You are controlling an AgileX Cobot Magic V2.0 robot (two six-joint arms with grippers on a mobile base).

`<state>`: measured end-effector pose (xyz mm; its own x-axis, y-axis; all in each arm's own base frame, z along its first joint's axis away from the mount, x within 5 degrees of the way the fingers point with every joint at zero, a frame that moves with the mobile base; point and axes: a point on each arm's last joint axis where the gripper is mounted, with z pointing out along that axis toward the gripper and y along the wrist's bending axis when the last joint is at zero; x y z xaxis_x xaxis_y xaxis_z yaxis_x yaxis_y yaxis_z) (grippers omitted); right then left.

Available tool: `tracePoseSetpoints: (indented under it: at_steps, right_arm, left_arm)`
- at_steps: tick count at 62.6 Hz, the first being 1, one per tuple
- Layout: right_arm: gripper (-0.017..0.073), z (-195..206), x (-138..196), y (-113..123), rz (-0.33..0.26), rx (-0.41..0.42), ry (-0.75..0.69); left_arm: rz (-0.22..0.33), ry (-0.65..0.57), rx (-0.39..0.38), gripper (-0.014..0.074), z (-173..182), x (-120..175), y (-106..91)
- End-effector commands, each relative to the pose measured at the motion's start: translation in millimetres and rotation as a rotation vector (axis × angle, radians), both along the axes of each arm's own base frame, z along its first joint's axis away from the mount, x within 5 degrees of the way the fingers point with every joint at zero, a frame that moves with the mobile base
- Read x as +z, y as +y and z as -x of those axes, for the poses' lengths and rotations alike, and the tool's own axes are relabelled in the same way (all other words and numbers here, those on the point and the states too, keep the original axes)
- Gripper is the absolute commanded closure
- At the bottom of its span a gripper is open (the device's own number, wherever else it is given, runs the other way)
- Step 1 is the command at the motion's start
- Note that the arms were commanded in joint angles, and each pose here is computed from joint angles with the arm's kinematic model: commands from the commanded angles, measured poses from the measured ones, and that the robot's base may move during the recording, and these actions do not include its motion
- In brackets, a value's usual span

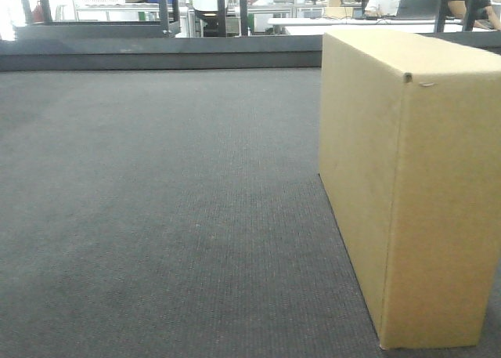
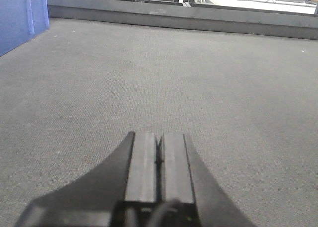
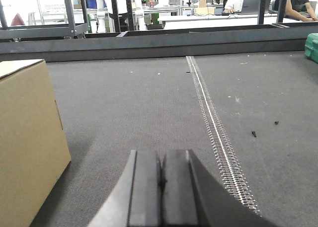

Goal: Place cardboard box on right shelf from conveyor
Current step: 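Move the right gripper toward the tall cardboard box on the conveyor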

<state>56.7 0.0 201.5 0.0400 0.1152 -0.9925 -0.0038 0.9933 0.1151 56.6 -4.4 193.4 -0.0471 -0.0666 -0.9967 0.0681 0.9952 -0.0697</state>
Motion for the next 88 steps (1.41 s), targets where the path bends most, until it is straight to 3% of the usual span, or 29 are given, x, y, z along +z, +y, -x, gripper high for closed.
tracePoseSetpoints:
  at_steps: [1, 23, 34, 53, 68, 80, 88]
  right_arm:
    - [0.0494, 2, 10, 0, 0.007, 0.000, -0.104]
    - [0.0494, 3, 14, 0, 0.006, -0.001, -0.141]
    - [0.0494, 10, 44, 0, 0.005, 0.001, -0.125]
    - [0.0494, 6, 95, 1, -0.009, 0.017, 0.216]
    - [0.0494, -34, 113, 4, -0.008, 0.040, 0.541]
    - [0.0489, -64, 137, 6, -0.008, 0.048, 0.715]
    - [0.0382, -83, 148, 9, -0.009, 0.041, 0.811]
  left_arm:
    - [0.016, -0.093, 0.006, 0.0713, 1, 9, 0.6]
    - [0.016, -0.093, 0.006, 0.0713, 1, 9, 0.6]
    - [0.016, -0.093, 0.006, 0.0713, 1, 9, 0.6]
    - [0.016, -0.093, 0.006, 0.0713, 1, 9, 0.6]
    - [0.016, -0.093, 0.006, 0.0713, 1, 9, 0.6]
    - [0.016, -0.093, 0.006, 0.0713, 1, 9, 0.6]
    - [0.016, -0.093, 0.006, 0.0713, 1, 9, 0.6]
